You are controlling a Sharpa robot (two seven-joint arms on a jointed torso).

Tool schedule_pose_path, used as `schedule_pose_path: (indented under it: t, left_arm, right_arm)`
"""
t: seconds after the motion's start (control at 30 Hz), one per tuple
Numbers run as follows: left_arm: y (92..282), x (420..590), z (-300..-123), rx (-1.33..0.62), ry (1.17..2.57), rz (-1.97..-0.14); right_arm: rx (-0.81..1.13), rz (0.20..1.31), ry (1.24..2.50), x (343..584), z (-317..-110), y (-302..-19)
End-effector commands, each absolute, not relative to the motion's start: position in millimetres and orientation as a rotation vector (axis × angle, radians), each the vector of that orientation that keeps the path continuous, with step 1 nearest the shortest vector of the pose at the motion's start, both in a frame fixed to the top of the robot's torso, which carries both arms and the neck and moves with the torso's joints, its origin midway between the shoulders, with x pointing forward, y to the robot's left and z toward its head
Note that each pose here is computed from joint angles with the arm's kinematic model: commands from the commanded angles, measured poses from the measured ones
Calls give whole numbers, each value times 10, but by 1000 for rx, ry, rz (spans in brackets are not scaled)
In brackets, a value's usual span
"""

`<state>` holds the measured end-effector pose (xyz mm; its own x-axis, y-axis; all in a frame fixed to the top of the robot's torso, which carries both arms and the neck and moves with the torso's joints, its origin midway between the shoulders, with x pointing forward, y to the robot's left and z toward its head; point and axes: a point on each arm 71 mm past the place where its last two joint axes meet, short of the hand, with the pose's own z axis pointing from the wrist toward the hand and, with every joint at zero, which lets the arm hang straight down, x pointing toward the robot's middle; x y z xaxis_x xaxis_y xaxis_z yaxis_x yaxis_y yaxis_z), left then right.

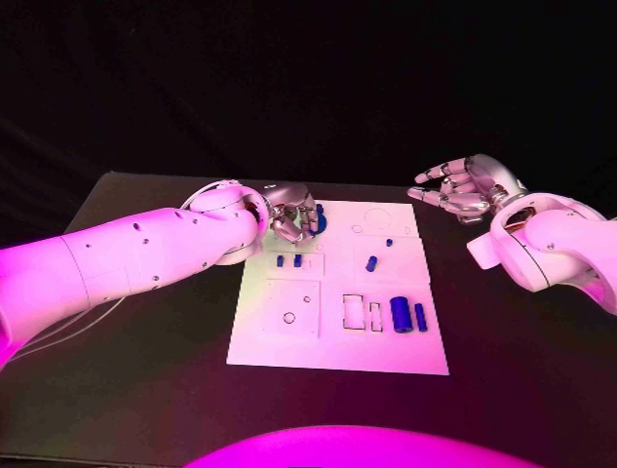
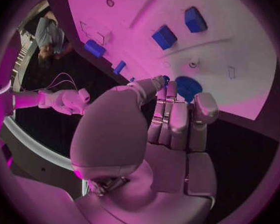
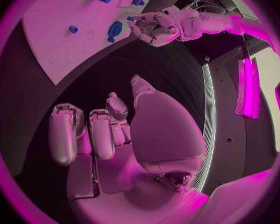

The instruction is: Assemble the parts on the task board

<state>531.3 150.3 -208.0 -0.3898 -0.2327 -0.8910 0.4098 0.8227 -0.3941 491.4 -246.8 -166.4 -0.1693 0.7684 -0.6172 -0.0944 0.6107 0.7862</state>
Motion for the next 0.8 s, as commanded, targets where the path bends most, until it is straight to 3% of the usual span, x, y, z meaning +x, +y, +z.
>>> schedule_pose_path:
  t: [0.03,0.37,0.8]
  left_arm:
    - [1551,5300,-2034,82,1839,-724]
    - [1737,5310,-2054,61,1889,-685]
    - [1767,5344,-2165,85,1921,-640]
  right_arm:
    - [569,853,1560,4908,-1659,-2464]
    - [571,850,1563,4904,-1660,-2478]
    - [570,851,1563,4905,-1661,-2474]
